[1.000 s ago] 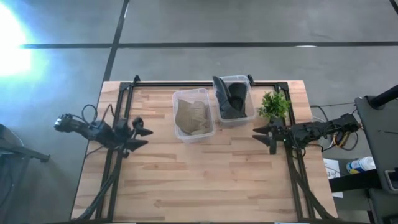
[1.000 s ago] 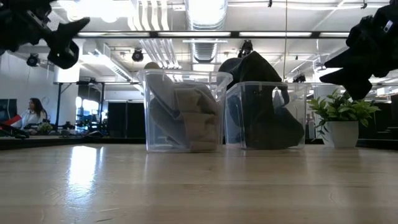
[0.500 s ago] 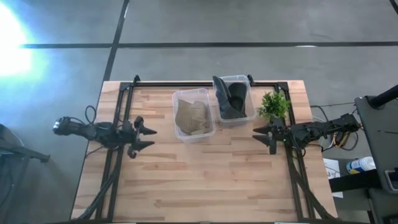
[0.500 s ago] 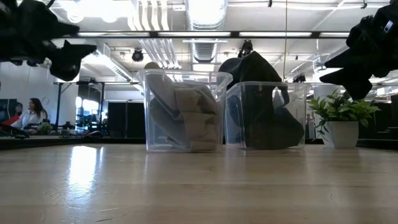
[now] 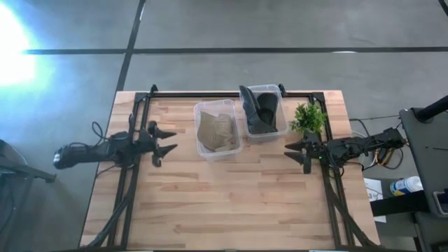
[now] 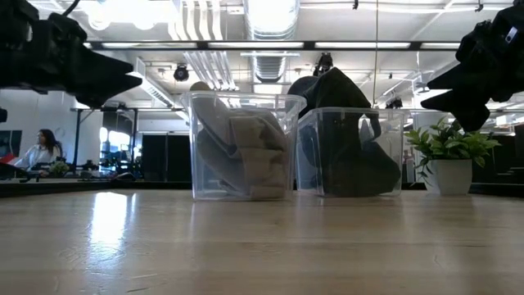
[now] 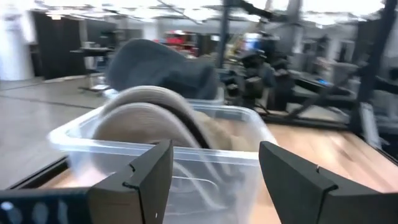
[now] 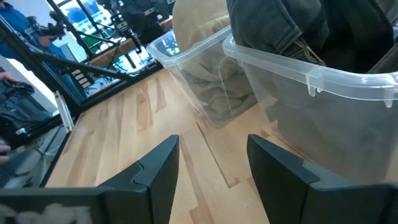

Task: Pick & Place hat
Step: Return to home position

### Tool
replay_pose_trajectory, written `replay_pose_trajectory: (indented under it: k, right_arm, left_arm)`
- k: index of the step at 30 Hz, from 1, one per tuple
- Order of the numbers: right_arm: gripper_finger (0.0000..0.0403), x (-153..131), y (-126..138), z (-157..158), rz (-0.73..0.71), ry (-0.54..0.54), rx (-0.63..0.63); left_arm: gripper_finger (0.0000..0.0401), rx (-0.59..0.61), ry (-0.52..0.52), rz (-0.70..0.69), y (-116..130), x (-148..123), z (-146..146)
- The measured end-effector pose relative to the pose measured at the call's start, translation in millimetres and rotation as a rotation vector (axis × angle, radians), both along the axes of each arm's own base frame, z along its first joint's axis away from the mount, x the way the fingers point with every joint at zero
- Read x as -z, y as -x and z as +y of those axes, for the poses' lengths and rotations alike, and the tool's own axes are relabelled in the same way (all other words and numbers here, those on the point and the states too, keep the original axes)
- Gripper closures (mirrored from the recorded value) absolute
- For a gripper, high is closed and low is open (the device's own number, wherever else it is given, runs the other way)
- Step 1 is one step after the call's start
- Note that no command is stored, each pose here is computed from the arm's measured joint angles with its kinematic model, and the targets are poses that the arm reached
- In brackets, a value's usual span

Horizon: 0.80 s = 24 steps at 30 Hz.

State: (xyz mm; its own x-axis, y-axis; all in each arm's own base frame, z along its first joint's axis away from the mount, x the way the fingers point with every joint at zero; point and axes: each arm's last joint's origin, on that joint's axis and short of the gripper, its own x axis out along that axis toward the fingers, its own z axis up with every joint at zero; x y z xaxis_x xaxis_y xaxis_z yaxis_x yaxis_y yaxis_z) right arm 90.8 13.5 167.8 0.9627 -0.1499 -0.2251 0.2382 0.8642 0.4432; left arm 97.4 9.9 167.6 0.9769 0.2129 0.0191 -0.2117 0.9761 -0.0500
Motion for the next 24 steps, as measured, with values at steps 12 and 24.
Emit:
replay_pose_trajectory:
  k: [12,24]
  right_arm:
    - [0.0218,0.0,0.0,0.0,0.000,0.000,0.000]
    - [0.0218,0.0,0.0,0.0,0.000,0.000,0.000]
  left_arm:
    - [0.0170,0.136,-0.014,0.000,0.1,0.3,-3.4]
    - [0.0170,0.135,-0.013,-0.006,0.0,-0.3,-3.4]
